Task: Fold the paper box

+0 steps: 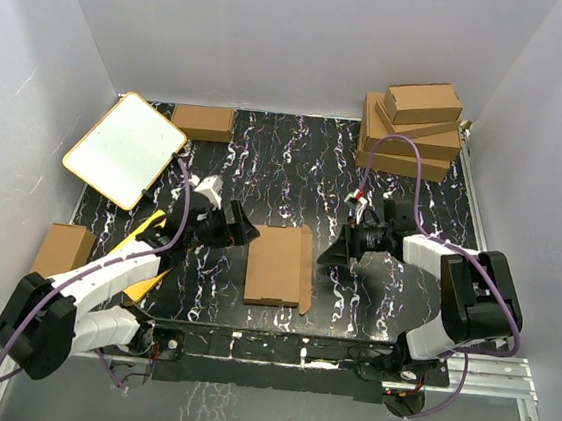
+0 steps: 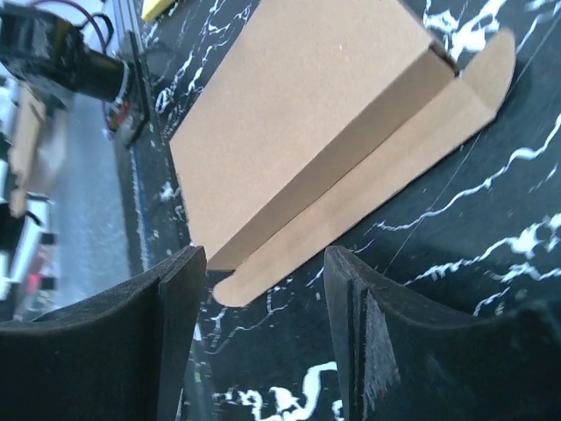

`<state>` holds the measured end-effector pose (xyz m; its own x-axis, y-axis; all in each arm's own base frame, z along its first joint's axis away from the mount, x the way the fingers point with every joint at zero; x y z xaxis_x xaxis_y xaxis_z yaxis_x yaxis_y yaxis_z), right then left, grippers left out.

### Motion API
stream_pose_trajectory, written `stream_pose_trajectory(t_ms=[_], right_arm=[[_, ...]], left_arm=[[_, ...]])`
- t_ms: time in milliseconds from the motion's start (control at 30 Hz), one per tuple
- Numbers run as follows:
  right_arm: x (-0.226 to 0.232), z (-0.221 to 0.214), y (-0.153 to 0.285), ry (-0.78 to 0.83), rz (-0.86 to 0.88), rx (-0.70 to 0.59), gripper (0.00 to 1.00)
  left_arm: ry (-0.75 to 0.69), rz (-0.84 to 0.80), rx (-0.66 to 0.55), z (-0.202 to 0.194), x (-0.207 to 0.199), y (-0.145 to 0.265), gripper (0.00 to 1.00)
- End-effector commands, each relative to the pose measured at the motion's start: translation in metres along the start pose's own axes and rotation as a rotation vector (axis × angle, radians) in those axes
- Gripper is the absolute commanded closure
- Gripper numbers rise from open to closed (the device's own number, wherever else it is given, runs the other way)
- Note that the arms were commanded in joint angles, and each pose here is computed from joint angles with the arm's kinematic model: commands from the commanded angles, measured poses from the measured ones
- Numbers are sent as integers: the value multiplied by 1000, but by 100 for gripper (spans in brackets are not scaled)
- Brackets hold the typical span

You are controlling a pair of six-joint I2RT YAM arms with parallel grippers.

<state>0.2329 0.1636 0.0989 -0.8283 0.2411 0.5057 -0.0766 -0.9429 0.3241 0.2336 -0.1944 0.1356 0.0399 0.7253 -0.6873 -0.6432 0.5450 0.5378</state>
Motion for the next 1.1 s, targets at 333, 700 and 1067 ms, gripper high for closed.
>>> stream_pose_trajectory(t_ms=[333, 700, 1067], right_arm=[[-12, 4, -12, -414, -30, -67, 36], [-21, -4, -26, -506, -104, -14, 34], [-23, -9, -32, -544, -126, 2, 35]], left_arm=[[178, 3, 169, -42, 9, -10, 22], [131, 117, 207, -56, 20, -25, 30], [126, 138, 227, -63, 27, -29, 39]])
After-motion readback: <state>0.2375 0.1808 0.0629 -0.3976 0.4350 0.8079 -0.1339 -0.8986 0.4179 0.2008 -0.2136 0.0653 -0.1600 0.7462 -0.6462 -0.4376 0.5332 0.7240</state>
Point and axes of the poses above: each gripper's point midway between its finger pads, its own y axis back along the fingers, its own x axis along the line the jaws close on, z = x × y, the point moved 4 cm from there along y, back along the fingers, and after that the axes turned 11 degrees about y, right-handed, at the moved point
